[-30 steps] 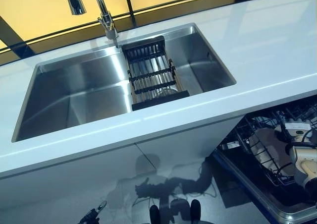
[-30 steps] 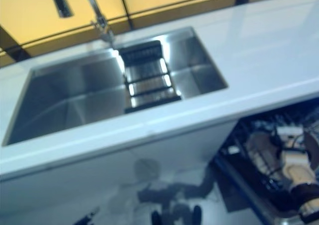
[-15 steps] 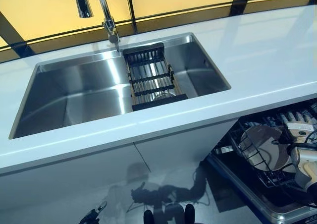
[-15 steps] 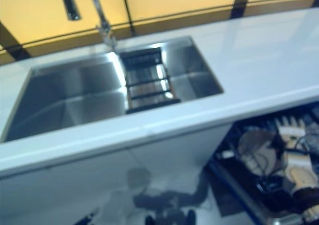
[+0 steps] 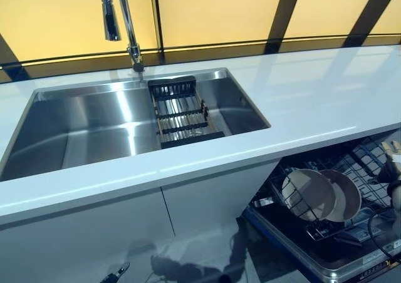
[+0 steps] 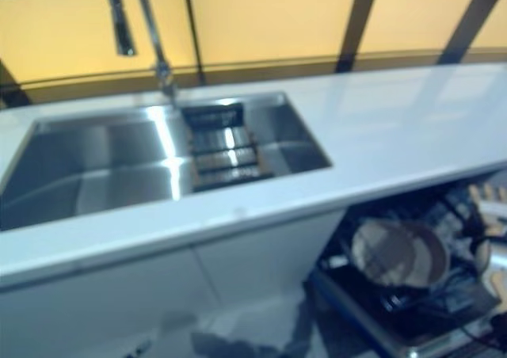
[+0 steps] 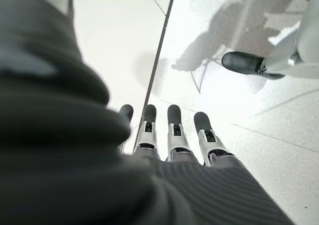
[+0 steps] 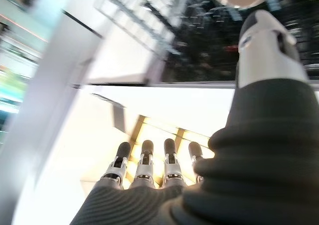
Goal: Take plates into dishwasher
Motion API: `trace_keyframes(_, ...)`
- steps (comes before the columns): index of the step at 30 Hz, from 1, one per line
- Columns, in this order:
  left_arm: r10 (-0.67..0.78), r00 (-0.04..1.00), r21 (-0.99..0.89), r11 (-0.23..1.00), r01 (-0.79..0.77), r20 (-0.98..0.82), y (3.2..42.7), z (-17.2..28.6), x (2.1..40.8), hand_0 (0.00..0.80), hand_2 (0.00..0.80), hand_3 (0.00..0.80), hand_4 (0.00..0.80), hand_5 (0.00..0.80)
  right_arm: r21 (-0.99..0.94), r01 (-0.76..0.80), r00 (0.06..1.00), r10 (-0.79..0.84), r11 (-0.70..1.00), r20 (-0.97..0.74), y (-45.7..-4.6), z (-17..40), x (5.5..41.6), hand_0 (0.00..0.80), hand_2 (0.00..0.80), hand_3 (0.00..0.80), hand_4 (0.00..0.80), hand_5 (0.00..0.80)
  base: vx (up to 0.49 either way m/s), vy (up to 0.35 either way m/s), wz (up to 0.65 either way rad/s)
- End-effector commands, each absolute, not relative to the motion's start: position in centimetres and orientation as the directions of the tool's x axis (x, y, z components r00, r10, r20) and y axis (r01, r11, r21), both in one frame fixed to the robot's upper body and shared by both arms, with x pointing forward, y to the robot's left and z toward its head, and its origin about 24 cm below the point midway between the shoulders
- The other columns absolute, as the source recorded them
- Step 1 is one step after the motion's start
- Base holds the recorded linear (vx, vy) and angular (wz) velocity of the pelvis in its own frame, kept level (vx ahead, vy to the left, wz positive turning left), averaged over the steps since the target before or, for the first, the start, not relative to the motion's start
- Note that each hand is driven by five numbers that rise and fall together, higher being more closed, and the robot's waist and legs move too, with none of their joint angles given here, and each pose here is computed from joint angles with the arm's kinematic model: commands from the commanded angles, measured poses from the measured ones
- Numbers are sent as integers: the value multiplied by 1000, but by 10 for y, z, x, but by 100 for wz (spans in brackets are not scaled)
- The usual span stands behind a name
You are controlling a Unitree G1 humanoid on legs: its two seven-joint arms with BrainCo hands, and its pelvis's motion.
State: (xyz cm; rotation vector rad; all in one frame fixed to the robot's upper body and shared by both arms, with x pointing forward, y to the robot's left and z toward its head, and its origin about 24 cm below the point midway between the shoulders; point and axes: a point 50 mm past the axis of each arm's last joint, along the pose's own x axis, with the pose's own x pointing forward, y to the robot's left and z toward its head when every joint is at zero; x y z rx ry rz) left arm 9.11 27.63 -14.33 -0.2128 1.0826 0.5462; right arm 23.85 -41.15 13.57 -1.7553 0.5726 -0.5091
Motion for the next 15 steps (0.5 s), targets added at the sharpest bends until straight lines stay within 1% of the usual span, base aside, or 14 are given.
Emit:
trace_keyframes(1, 361, 339, 135, 831, -540, -869, 289, -140, 96, 0, 0, 0, 0, 0, -963, -75, 714, -688, -260, 130, -431, 171, 232, 0, 0, 0, 0, 0, -20, 57, -15)
trace_keyframes(4, 365, 347, 121, 819, -560, -864, 289, -140, 98, 0, 0, 0, 0, 0, -974, -83, 647, -755, -211, 108, -445, 167, 220, 0, 0, 0, 0, 0, -20, 60, -20)
trace_keyframes(8, 389, 354, 122, 801, -586, -851, 293, -137, 103, 0, 0, 0, 0, 0, -986, -113, 544, -838, -120, 39, -465, 150, 196, 0, 0, 0, 0, 0, -27, 55, -6)
trace_keyframes(12, 403, 345, 145, 801, -581, -848, 299, -135, 104, 0, 0, 0, 0, 0, -992, -109, 425, -899, 60, -101, -476, 116, 173, 0, 0, 0, 0, 0, -17, 72, -2)
trace_keyframes(15, 409, 344, 179, 823, -538, -845, 305, -132, 105, 0, 0, 0, 0, 0, -973, -78, 350, -908, 218, -232, -476, 85, 157, 0, 0, 0, 0, 0, -27, 81, -11)
